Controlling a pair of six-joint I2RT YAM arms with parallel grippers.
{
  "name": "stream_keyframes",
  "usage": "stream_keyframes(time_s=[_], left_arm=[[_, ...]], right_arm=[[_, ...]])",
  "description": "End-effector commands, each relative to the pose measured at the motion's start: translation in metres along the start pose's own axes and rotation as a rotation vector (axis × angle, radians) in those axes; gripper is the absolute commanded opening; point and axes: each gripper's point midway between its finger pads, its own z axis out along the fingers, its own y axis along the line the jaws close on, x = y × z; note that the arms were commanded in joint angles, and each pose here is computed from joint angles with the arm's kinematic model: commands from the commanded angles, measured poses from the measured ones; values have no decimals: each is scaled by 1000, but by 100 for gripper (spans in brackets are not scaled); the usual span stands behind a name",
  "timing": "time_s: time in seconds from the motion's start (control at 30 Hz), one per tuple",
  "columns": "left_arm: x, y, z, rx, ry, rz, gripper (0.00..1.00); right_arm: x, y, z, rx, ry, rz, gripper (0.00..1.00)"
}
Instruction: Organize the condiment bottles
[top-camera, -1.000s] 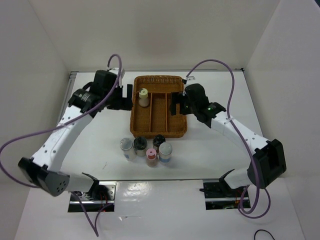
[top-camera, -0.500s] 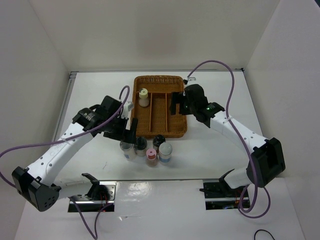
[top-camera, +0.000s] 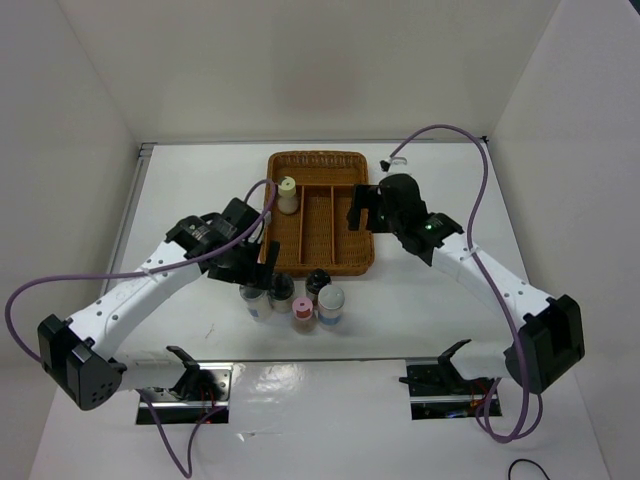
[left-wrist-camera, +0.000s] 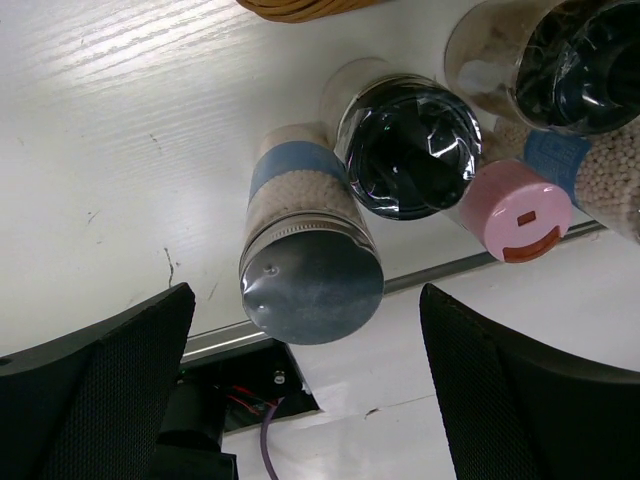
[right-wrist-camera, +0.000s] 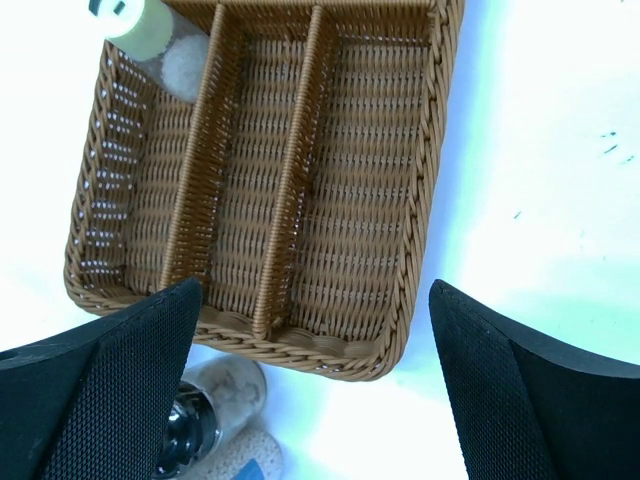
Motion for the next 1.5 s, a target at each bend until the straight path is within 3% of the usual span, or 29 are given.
stream_keyframes(time_s=[0.0,0.4,0.67,0.83,1.17,1.47], left_arm=[[-2,6,-2,-45,-16,-30,99],[11,5,20,-63,89,-54,95],[19,11,26,-103,116,-80,86],[16,10,27,-99,106,-90,73],[-14,5,-13,-89,-32,-151,53],[-74,19,-86,-185,-261,-192,52]], right_arm=[[-3,0,-9,3,-30,31,98],[-8,-12,-11,47,-49,42,98],[-11,-15,-10,51,-59,38,98],[-11,-14,-10,43,-55,27,98],[-16,-23,-6,62,-70,25,98],[-23,-26,2,68,-75,8,98]])
